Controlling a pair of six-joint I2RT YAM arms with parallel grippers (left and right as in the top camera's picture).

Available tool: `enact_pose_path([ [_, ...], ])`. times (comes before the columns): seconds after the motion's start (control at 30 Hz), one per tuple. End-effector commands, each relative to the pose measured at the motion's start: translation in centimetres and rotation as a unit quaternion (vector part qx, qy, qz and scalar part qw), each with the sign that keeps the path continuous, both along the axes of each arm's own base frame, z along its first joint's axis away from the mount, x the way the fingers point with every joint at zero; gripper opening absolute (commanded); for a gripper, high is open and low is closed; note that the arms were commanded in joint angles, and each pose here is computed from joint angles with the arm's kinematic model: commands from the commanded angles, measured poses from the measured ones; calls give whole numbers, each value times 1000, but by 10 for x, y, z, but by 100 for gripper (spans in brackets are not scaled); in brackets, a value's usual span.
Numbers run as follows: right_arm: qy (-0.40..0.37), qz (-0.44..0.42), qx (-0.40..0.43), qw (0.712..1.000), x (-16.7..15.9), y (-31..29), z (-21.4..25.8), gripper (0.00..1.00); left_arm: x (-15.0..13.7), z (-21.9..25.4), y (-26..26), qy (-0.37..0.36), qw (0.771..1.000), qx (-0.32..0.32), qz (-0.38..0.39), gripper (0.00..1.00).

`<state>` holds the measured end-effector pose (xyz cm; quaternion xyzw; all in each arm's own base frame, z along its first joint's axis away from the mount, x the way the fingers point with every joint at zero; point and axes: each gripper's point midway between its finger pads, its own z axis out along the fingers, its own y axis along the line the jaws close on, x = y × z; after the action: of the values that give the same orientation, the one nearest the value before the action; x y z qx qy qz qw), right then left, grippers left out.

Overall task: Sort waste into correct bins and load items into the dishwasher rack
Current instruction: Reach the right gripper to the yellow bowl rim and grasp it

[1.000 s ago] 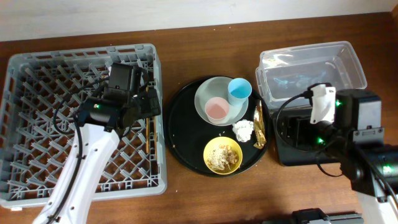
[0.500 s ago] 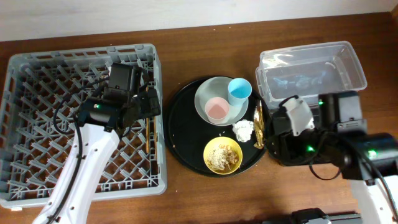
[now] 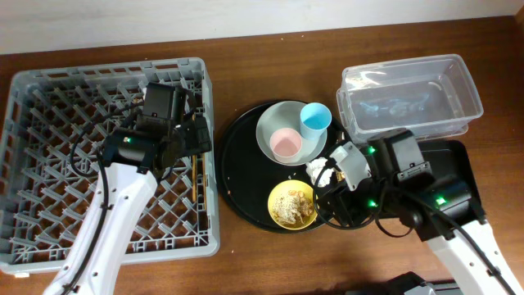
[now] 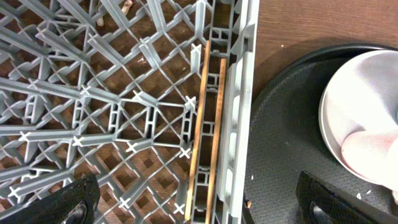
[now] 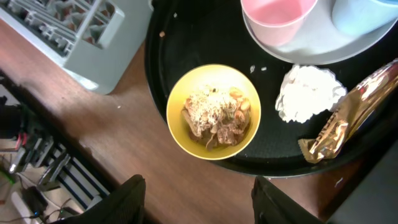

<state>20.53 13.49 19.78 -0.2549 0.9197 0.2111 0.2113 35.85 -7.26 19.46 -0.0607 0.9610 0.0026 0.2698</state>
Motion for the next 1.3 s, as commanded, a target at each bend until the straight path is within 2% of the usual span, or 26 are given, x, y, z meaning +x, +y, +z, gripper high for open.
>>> enact_pose_path([
  [0.0, 14, 0, 3, 1000, -4, 3, -13, 56, 2, 5, -1, -6, 1000, -4, 0, 100],
  [0.4, -23, -14, -8, 1000, 17, 1, -18, 57, 2, 5, -1, -6, 1000, -4, 0, 99],
  [0.7, 33, 1, -20, 999, 21, 11, -55, 57, 2, 5, -1, -6, 1000, -4, 0, 99],
  [0.87, -7, 49, -14, 999, 21, 41, -48, 58, 2, 5, -1, -6, 1000, -4, 0, 99],
  [1.1, -14, 17, -28, 999, 27, 40, -49, 61, 2, 5, -1, -6, 1000, -4, 0, 100],
  [1.13, -18, 11, -35, 999, 30, 38, -50, 67, 2, 5, -1, -6, 1000, -4, 0, 99],
  [1.2, -32, 9, -31, 999, 37, 41, -48, 71, 2, 5, -1, -6, 1000, -4, 0, 99],
  [1.27, -39, 5, -22, 999, 43, 46, -46, 65, 2, 5, -1, -6, 1000, -4, 0, 99],
])
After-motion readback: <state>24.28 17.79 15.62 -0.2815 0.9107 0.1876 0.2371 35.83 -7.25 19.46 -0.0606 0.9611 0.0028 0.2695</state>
